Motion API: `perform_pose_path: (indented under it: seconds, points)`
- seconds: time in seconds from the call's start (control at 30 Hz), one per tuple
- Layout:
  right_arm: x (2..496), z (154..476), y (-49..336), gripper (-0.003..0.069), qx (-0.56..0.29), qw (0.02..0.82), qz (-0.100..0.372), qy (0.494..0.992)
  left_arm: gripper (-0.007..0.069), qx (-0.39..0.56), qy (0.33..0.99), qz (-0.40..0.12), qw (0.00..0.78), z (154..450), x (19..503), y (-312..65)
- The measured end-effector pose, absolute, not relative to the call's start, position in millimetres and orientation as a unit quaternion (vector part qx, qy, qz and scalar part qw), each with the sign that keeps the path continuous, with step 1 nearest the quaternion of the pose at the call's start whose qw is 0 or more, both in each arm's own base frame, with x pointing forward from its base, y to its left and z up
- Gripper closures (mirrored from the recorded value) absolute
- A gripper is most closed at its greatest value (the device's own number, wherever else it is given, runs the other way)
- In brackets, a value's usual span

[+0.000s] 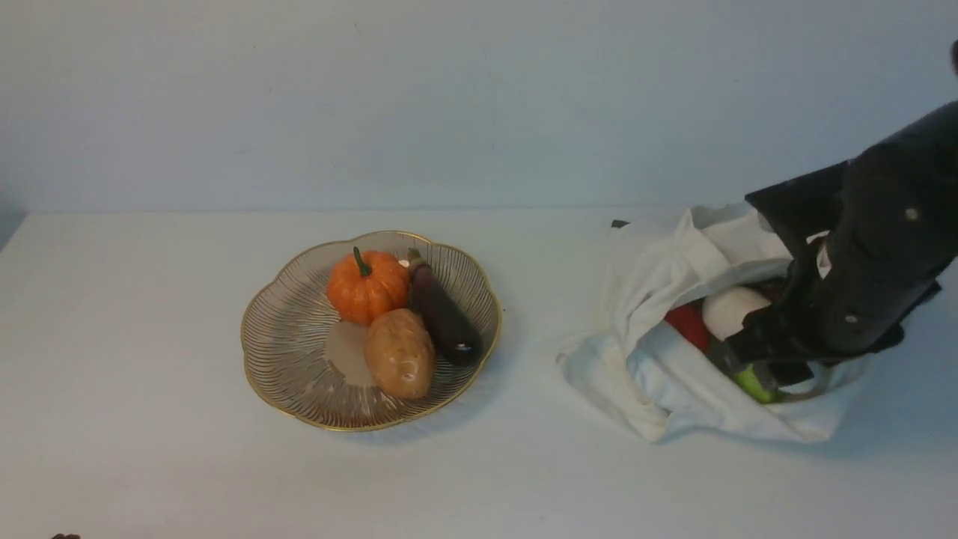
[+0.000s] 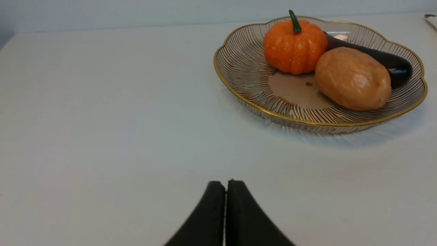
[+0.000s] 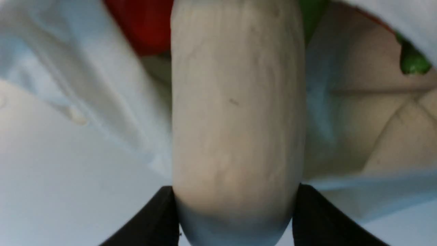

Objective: Take vegetables from cloth bag on white table place on plate.
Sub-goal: 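Take the vegetable out of the bag and place it on the plate with the right gripper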

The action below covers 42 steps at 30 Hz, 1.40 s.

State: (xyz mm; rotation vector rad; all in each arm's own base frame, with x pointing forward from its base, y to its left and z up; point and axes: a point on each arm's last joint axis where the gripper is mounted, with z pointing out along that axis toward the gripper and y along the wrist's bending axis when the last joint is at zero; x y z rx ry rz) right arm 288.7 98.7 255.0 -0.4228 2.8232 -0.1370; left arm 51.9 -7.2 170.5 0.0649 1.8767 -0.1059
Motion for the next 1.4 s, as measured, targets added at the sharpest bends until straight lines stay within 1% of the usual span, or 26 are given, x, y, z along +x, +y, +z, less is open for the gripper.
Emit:
perform_pose_path:
  seconds: [0.17,0.2,0.23,0.3,0.4,0.43,0.47,0.53,0.6,0.63,0.67,0.73,0.77,0.8,0.9,0.93,0.97,1.0,1.1,1.13,1.17,1.23,1.27,1.33,1.4]
  points:
    - [261.3,284.6,93.4,0.0268,-0.157,0.130,-0.022,0.979,0.0634,0.028,0.806,-0.045,0.589,170.5,51.9,-7.2]
    - [260.9,284.5,93.5,0.0268,-0.157,0.128,-0.021,0.979,0.0634,0.028,0.806,-0.045,0.589,170.5,51.9,-7.2]
    - [251.5,294.7,92.6,0.0268,-0.166,0.132,-0.006,0.977,0.0634,0.028,0.806,-0.045,0.589,170.5,51.9,-7.2]
    - [246.7,299.8,93.2,0.0268,-0.174,0.136,0.006,0.975,0.0634,0.028,0.806,-0.045,0.589,170.5,51.9,-7.2]
    - [230.2,318.0,97.1,0.0268,-0.200,0.158,0.061,0.965,0.0634,0.028,0.806,-0.045,0.589,170.5,51.9,-7.2]
    - [222.1,326.0,100.4,0.0268,-0.213,0.167,0.094,0.958,0.0634,0.028,0.806,-0.045,0.589,170.5,51.9,-7.2]
    - [217.5,330.5,102.8,0.0268,-0.221,0.172,0.116,0.953,0.0634,0.028,0.806,-0.045,0.589,170.5,51.9,-7.2]
    - [212.0,336.1,107.2,0.0268,-0.234,0.177,0.148,0.944,0.0634,0.028,0.806,-0.045,0.589,170.5,51.9,-7.2]
    - [210.7,338.0,109.8,0.0268,-0.239,0.183,0.165,0.939,0.0634,0.028,0.806,-0.045,0.589,170.5,51.9,-7.2]
    - [210.5,340.7,117.0,0.0268,-0.245,0.192,0.203,0.928,0.0634,0.028,0.806,-0.045,0.589,170.5,51.9,-7.2]
    - [210.2,341.0,117.7,0.0268,-0.247,0.192,0.206,0.927,0.0634,0.028,0.806,-0.045,0.589,170.5,51.9,-7.2]
    - [213.7,340.0,132.7,0.0268,-0.267,0.207,0.240,0.910,0.0634,0.028,0.806,-0.045,0.589,170.5,51.9,-7.2]
    - [214.0,340.0,134.1,0.0268,-0.267,0.207,0.240,0.910,0.0634,0.028,0.806,-0.045,0.589,170.5,51.9,-7.2]
    - [217.3,337.0,146.6,0.0268,-0.283,0.211,0.251,0.901,0.0634,0.028,0.806,-0.045,0.589,170.5,51.9,-7.2]
    - [225.3,332.0,171.6,0.0268,-0.312,0.203,0.253,0.893,0.0634,0.028,0.806,-0.045,0.589,170.5,51.9,-7.2]
    - [231.4,330.5,187.7,0.0268,-0.332,0.201,0.249,0.887,0.0634,0.028,0.806,-0.045,0.589,170.5,51.9,-7.2]
    - [234.9,332.4,195.1,0.0268,-0.340,0.204,0.247,0.884,0.0634,0.028,0.806,-0.045,0.589,170.5,51.9,-7.2]
    - [241.3,328.6,212.5,0.0268,-0.356,0.199,0.240,0.881,0.0634,0.028,0.806,-0.045,0.589,170.5,51.9,-7.2]
    - [256.0,326.5,245.5,0.0268,-0.382,0.205,0.219,0.874,0.0634,0.028,0.806,-0.045,0.589,170.5,51.9,-7.2]
    - [263.3,319.4,262.4,0.0268,-0.394,0.208,0.207,0.871,0.0634,0.028,0.806,-0.045,0.589,170.5,51.9,-7.2]
    - [267.7,319.9,269.6,0.0268,-0.404,0.209,0.199,0.868,0.0634,0.028,0.806,-0.045,0.589,170.5,51.9,-7.2]
    - [274.0,315.7,280.6,0.0268,-0.413,0.211,0.190,0.865,0.0634,0.028,0.806,-0.045,0.589,170.5,51.9,-7.2]
    - [285.0,308.1,296.4,0.0268,-0.419,0.213,0.183,0.863,0.0634,0.028,0.806,-0.045,0.589,170.5,51.9,-7.2]
    - [301.0,296.4,313.4,0.0268,-0.416,0.213,0.179,0.866,0.0634,0.028,0.806,-0.045,0.589,170.5,51.9,-7.2]
    - [309.6,289.5,321.1,0.0268,-0.413,0.214,0.178,0.867,0.0634,0.028,0.806,-0.045,0.589,170.5,51.9,-7.2]
